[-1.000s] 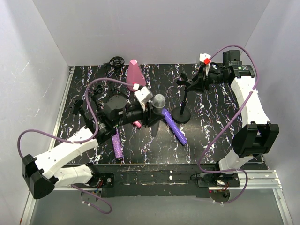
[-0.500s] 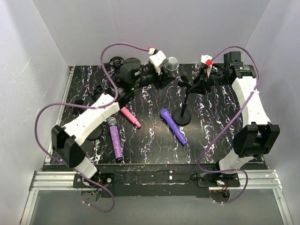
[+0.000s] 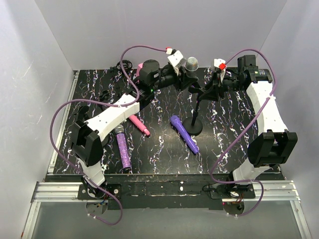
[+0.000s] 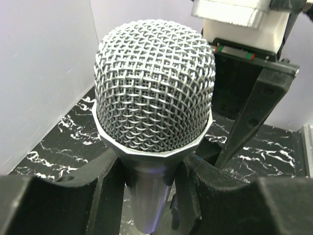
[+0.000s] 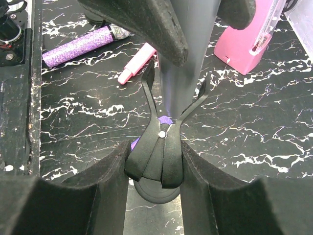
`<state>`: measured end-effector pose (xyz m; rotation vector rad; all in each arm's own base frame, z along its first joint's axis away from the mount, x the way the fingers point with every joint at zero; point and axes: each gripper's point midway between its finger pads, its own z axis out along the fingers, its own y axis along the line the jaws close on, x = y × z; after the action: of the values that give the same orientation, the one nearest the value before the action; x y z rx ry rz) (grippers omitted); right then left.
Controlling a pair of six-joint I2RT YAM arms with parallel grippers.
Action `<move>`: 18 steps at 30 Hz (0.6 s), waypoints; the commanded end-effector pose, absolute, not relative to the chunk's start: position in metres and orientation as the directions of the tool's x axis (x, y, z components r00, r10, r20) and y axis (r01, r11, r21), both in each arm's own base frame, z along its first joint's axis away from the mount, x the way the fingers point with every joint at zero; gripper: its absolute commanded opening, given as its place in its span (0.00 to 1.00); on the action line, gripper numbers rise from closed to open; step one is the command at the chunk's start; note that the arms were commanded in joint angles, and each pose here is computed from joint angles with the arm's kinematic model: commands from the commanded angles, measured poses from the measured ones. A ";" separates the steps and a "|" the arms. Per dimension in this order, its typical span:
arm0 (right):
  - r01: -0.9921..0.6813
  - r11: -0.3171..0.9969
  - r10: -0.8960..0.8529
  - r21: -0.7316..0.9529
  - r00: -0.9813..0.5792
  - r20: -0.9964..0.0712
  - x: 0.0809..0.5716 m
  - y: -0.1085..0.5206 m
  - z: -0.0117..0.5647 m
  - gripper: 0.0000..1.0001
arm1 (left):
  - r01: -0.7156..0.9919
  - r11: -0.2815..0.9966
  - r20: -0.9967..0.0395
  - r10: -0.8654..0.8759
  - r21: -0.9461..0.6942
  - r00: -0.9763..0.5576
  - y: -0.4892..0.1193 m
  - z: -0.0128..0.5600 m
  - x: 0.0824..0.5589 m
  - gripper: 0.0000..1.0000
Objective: Attach the microphones to the stand
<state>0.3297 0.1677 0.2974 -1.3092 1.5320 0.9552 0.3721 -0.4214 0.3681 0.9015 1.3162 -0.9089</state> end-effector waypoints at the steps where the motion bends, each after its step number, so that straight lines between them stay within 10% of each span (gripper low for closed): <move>1: -0.993 0.119 -0.249 0.008 -0.037 -0.968 0.323 0.173 0.321 0.02 | 0.938 0.345 -0.977 -0.193 0.021 0.093 -0.426 0.422 0.362 0.00; 18: -0.990 0.141 -0.262 0.015 -0.051 -0.964 0.327 0.174 0.318 0.14 | 0.972 0.200 -0.985 -0.144 -0.122 -0.094 -0.470 0.373 0.352 0.00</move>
<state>0.3332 0.1649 0.2978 -1.2742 1.5652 0.9604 0.3726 -0.4522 0.3585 0.8373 1.3207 -1.1354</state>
